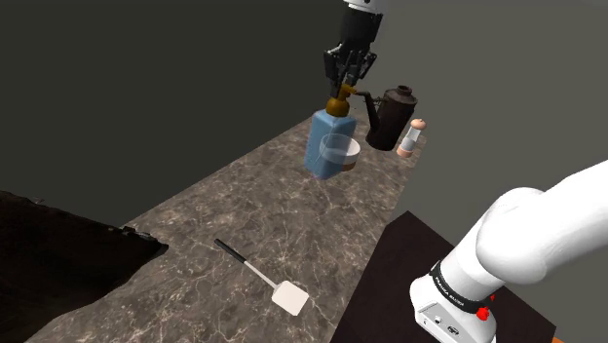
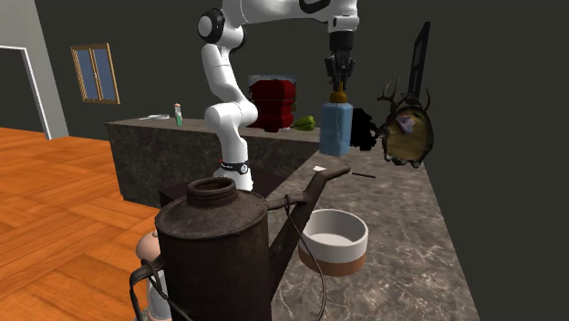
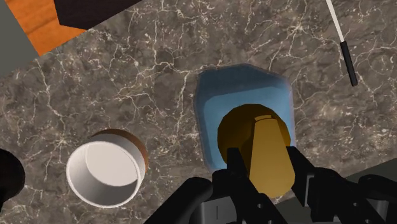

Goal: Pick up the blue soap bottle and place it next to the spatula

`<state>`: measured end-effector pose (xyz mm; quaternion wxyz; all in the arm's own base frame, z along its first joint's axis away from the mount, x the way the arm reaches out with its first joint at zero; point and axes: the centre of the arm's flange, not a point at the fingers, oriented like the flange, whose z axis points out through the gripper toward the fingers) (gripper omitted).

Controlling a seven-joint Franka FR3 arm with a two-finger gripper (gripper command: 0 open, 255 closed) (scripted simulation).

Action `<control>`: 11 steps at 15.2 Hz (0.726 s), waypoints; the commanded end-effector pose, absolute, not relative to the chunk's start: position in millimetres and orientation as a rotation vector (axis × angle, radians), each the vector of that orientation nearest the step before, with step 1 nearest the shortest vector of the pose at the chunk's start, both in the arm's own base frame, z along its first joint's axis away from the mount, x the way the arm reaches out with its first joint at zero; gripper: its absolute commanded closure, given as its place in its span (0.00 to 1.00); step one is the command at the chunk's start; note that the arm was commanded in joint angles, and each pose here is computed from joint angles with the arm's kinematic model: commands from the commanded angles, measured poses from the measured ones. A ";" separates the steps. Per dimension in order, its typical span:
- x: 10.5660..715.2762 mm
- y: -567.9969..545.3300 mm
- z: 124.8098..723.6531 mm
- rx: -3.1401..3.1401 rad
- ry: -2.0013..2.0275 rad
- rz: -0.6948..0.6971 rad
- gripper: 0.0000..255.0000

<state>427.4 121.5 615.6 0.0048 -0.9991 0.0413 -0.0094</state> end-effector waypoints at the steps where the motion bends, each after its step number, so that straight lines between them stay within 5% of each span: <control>1: 432.4 146.0 604.7 -3.128 0.132 -0.031 1.00; 11: 450.0 268.0 557.2 -3.128 0.132 -0.031 1.00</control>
